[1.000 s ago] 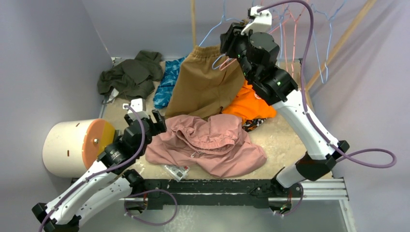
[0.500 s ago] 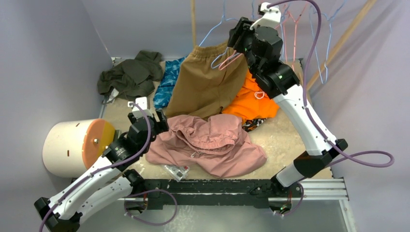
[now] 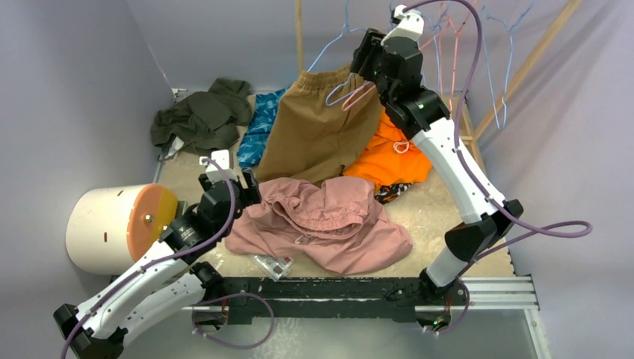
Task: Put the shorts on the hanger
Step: Pick up the hanger from the clothesline.
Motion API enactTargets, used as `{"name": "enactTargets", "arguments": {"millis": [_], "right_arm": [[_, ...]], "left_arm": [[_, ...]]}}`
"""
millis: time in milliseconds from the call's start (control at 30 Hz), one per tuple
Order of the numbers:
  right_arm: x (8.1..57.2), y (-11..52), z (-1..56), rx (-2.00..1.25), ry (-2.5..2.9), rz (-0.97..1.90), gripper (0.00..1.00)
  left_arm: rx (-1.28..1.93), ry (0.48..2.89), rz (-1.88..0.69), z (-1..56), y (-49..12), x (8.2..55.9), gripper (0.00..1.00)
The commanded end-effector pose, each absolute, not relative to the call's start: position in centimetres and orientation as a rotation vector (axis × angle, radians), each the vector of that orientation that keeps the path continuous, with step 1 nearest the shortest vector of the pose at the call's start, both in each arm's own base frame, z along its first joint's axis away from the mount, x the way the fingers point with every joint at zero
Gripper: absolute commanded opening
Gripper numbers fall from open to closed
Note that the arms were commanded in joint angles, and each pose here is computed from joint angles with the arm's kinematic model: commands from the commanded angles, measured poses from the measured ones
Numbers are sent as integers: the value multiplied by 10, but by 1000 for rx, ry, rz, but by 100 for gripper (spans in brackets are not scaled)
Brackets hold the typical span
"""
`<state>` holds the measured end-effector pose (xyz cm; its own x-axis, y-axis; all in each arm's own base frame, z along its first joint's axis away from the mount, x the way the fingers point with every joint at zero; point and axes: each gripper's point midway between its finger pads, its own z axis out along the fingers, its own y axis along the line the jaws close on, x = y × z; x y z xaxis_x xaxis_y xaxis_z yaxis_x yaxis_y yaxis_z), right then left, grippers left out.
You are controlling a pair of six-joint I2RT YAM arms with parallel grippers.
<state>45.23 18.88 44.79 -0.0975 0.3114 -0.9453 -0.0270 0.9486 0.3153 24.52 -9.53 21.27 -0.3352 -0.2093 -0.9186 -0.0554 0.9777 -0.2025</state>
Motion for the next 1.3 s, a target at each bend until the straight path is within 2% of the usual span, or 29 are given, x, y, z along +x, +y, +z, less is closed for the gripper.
{"name": "enactTargets", "arguments": {"millis": [0,200,600,833,1133,1267], "right_arm": [[458,184,460,252,1616,311,60],[459,177,453,270,1629,290,57],[429,140,459,296,1598,214,47],[425,127,456,301,1607,197,47],[387,127,513,238,1447,353,53],[386,133,527,203,1440,376,55]], "left_arm": [[-200,1861,-169,229,-97,252,74],[-197,1863,-164,230,-96,252,74],[-201,1863,-164,229,-96,253,74],[-197,1872,-158,227,-97,253,73],[-191,1875,-167,226,-99,254,73],[-187,1878,-172,226,-100,254,73]]}}
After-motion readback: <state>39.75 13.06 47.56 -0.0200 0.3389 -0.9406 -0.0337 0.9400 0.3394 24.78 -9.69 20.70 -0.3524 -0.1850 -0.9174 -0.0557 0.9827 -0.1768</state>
